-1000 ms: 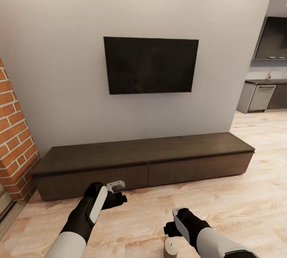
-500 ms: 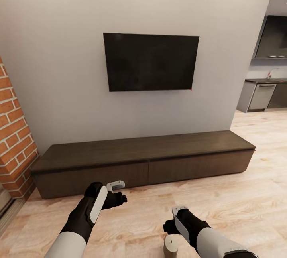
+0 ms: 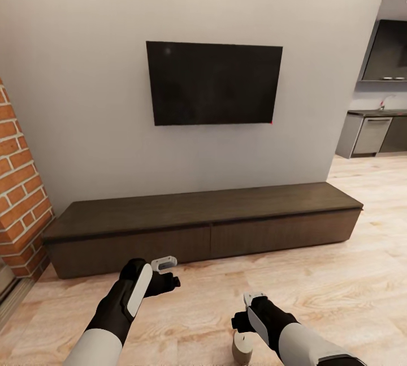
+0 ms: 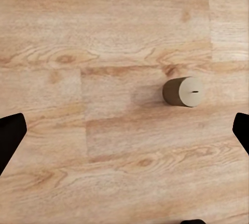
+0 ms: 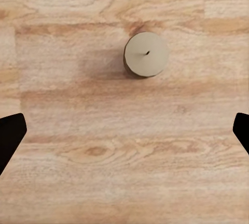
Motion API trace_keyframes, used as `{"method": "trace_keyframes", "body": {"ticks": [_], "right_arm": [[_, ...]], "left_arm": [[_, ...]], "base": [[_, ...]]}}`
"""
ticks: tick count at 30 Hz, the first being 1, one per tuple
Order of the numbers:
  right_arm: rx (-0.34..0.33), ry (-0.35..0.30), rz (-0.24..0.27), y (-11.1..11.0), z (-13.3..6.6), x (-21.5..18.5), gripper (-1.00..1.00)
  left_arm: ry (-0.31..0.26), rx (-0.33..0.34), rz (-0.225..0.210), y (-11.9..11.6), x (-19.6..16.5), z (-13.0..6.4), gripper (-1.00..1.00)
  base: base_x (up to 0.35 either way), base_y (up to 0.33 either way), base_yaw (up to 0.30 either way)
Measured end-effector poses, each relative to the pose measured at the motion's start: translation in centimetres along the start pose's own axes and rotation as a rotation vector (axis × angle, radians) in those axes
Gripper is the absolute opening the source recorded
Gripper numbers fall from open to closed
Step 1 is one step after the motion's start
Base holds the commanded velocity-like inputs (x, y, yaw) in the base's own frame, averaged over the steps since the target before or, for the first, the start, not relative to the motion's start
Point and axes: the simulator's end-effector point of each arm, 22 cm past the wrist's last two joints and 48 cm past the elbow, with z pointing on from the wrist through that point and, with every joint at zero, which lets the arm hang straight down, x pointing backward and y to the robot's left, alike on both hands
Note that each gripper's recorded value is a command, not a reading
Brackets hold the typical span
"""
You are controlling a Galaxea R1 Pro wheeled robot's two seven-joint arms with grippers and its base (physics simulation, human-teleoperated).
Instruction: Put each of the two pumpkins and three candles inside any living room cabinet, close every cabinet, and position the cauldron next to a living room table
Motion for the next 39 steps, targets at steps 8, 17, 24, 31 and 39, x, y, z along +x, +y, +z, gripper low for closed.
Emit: {"method": "trace_keyframes", "body": {"ticks": [8, 17, 24, 31, 39], "right_arm": [[-0.001, 0.0, 0.0, 0.1, 1.4, 0.9, 1.0], [-0.01, -0.001, 0.001, 0.3, 3.1, 1.8, 1.0], [-0.014, -0.002, 0.005, 0.4, 4.3, 2.6, 1.0], [-0.017, -0.002, 0.007, 0.5, 5.6, 3.5, 1.0], [-0.017, -0.002, 0.008, 0.5, 7.1, 4.5, 1.0]], "left_arm": [[0.0, 0.0, 0.0, 0.4, 0.9, 1.3, 1.0], [-0.08, 0.018, 0.004, 0.3, -0.8, 0.9, 1.0], [-0.162, 0.035, 0.01, 0.1, -2.6, -0.1, 1.0], [-0.256, 0.052, 0.018, -0.1, -4.5, -1.8, 1.0], [-0.269, 0.052, 0.02, 0.4, -3.7, -0.9, 1.0]], "base": [[0.0, 0.0, 0.0], [0.0, 0.0, 0.0], [0.0, 0.0, 0.0], [0.0, 0.0, 0.0], [0.0, 0.0, 0.0]]}}
